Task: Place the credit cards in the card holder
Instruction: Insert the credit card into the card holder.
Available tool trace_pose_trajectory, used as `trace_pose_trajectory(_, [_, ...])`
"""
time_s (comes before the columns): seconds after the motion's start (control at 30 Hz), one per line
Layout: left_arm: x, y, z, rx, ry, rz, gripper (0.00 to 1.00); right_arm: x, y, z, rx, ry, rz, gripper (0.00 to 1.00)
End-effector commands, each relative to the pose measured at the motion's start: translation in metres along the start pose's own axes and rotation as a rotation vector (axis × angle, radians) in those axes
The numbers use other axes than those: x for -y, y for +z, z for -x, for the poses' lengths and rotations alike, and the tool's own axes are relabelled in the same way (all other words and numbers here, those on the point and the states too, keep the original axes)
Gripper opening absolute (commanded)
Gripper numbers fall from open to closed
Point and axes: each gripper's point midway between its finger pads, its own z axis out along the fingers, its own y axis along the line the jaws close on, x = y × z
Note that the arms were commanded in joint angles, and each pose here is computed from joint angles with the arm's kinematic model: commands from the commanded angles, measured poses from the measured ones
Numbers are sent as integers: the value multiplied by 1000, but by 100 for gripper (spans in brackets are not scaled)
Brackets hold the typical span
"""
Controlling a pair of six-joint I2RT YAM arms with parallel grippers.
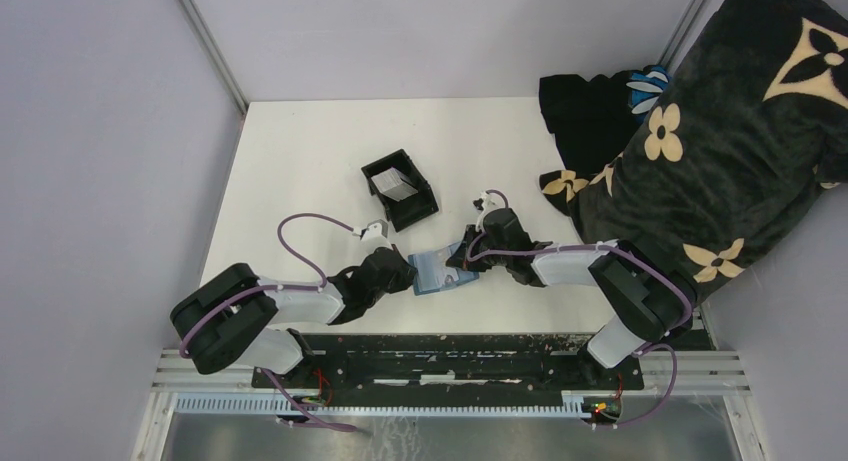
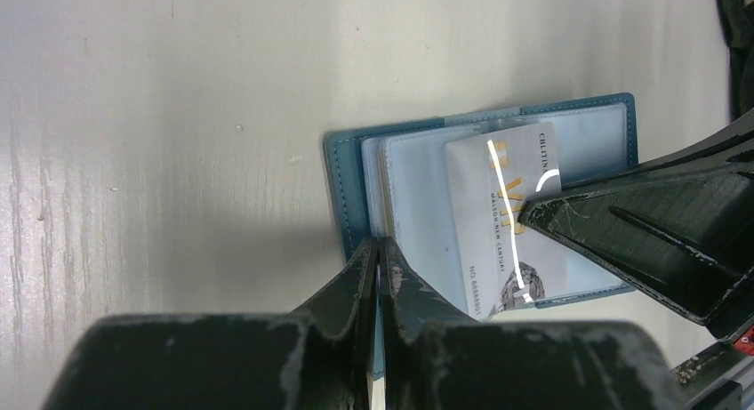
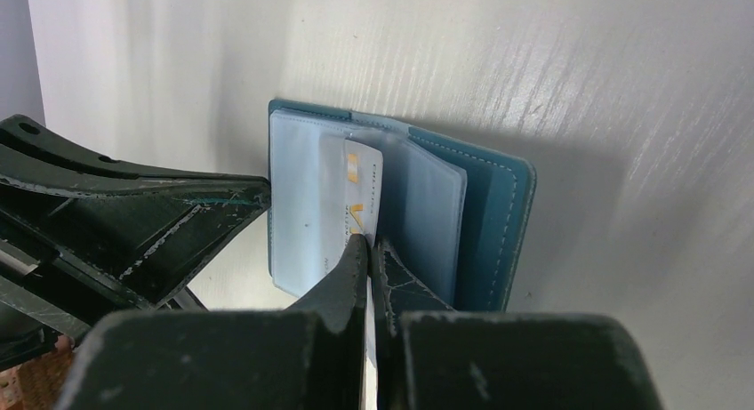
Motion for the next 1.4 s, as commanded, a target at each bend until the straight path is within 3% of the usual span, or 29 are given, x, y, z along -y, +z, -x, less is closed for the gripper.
trace_pose_trajectory(0.0, [-11, 2, -10, -32, 49, 42, 9, 24, 1, -33, -114, 3, -82, 1])
trace_pose_trajectory(0.4, [-5, 2, -13, -43, 47, 23, 7, 19, 8, -36, -97, -64, -174, 2])
trace_pose_trajectory(0.87, [-4, -1, -17, -42, 50, 15, 6, 11, 4, -33, -93, -171, -277, 40])
trace_pose_trajectory(1.37, [-9, -4, -15, -27, 47, 23, 5, -2, -15, -11, -25, -205, -289, 46])
